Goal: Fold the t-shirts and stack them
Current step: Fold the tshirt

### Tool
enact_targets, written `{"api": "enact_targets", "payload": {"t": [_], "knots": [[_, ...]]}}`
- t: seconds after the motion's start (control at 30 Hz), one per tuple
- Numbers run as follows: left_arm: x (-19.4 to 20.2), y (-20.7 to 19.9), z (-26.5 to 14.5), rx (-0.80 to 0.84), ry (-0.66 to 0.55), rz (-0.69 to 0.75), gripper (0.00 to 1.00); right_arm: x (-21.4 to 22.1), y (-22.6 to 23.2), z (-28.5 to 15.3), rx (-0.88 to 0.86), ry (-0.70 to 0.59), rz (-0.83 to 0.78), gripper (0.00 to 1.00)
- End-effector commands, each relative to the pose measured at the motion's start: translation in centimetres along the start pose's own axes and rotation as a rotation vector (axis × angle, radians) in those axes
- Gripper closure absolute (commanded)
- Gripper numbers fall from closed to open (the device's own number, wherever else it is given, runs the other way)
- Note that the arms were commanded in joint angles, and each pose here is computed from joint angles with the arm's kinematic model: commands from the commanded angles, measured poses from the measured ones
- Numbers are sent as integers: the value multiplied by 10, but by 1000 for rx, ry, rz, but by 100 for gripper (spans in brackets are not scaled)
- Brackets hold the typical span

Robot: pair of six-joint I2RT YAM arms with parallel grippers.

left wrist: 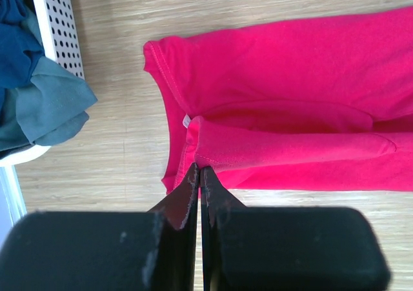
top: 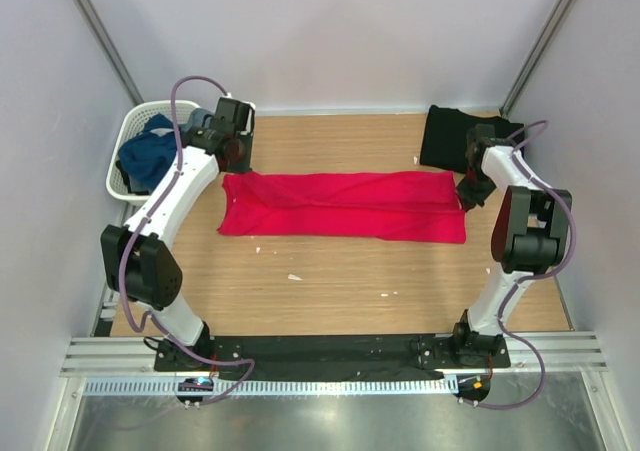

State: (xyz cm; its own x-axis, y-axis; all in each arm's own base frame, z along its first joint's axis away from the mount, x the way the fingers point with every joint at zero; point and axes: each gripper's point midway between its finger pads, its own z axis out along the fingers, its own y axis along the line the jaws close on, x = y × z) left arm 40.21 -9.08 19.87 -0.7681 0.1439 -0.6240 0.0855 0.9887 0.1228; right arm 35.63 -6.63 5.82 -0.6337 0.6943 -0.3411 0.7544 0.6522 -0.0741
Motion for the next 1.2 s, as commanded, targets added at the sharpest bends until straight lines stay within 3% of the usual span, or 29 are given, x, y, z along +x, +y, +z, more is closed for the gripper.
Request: {"api": "enact_targets", "payload": {"t": [0.0,1.17], "knots": [[-13,7,0,-28,-53,-36,100,-18,16,-7,-32,-45,-22,99],[15,18,15,-60,15,-74,100,-28,55,13,-5,-46,-116,99]]}}
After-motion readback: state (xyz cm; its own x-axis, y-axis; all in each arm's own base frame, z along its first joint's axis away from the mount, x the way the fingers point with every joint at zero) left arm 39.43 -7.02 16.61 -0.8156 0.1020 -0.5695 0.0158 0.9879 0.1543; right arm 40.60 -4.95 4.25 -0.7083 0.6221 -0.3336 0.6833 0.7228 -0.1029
